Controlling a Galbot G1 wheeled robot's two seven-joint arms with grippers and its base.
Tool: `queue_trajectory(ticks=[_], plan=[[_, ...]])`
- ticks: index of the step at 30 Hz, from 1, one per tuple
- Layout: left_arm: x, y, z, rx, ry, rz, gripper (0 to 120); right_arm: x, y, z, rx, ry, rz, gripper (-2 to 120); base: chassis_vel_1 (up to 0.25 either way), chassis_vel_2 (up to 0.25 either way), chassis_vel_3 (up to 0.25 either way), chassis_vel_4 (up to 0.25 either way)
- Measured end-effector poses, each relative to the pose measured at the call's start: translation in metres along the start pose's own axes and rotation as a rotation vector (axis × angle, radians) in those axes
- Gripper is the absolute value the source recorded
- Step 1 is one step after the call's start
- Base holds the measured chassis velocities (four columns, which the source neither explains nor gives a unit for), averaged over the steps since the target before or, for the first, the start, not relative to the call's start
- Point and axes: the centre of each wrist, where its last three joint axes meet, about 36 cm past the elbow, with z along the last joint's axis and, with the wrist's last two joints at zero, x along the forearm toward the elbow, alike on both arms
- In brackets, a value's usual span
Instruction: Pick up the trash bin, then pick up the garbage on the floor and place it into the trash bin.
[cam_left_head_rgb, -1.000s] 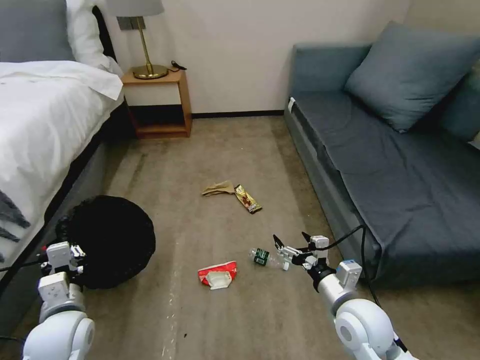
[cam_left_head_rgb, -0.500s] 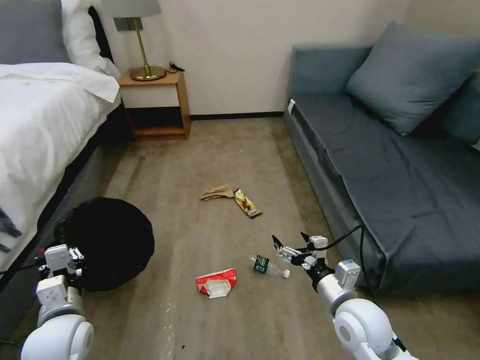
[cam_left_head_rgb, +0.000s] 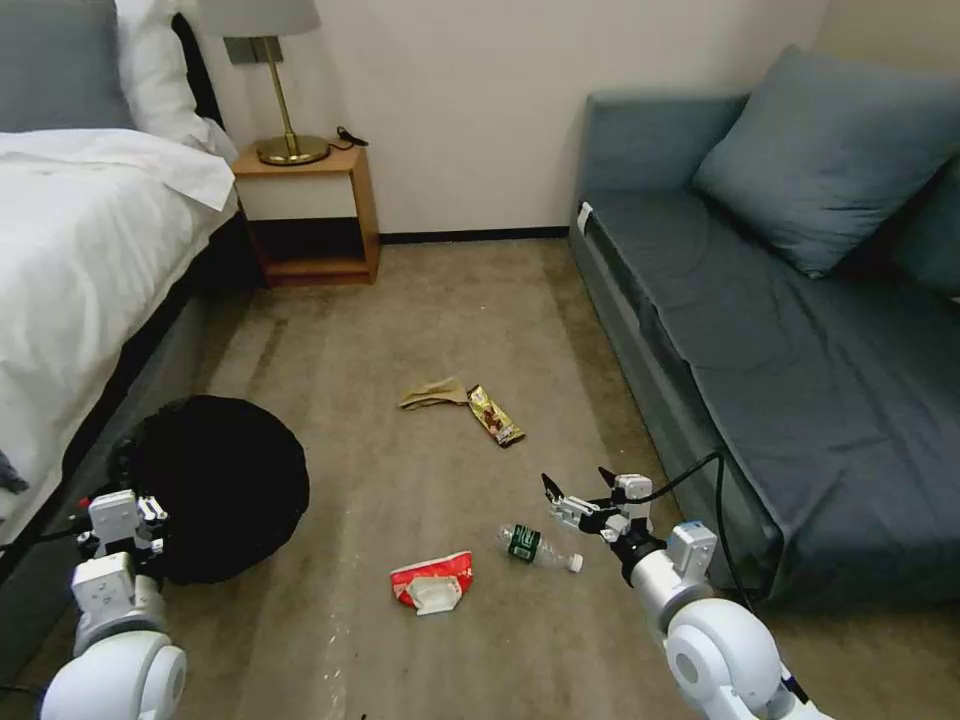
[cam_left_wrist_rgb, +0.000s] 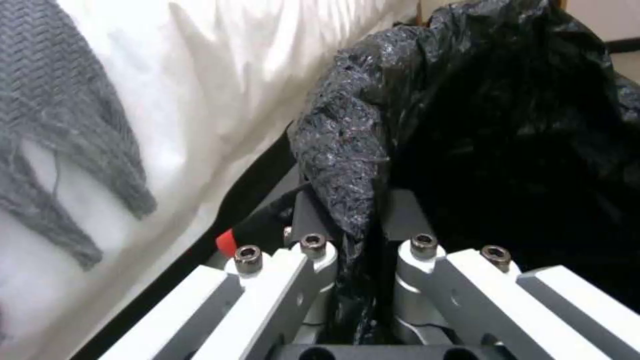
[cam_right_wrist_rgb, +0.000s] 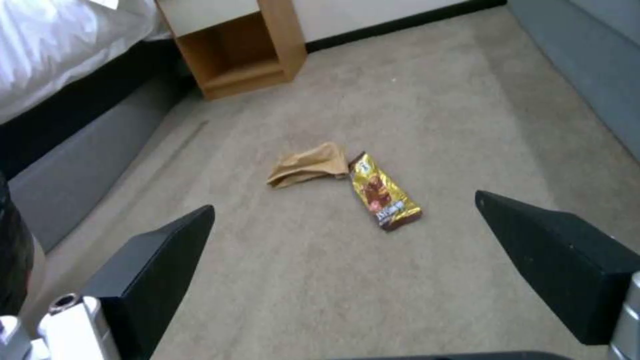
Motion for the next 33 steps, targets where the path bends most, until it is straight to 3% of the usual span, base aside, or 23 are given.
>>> queue_trajectory(ticks=[14,19,25,33], plan=[[0.002,0.004,0.006,0.000,-0.008,0.005,7,-0.011,-0.020,0.002,0.048,0.052,-0.059,100,-0.018,0.018,0.017,-0.016],[0.004,0.007,0.006,0.004,-0.011,0.009,7,-0.032,-0.025,-0.007,0.077,0.101,-0.139,100,0.000,0.000,0.000,0.000],[0.003,0.006,0.006,0.036,-0.037,0.028,7,-0.069,-0.031,-0.012,0.168,0.185,-0.370,100,0.000,0.000,0.000,0.000],[0.002,0.002,0.014,0.052,-0.037,0.035,7,-0.129,0.000,0.017,0.261,0.319,-0.514,100,0.000,0.000,0.000,0.000]])
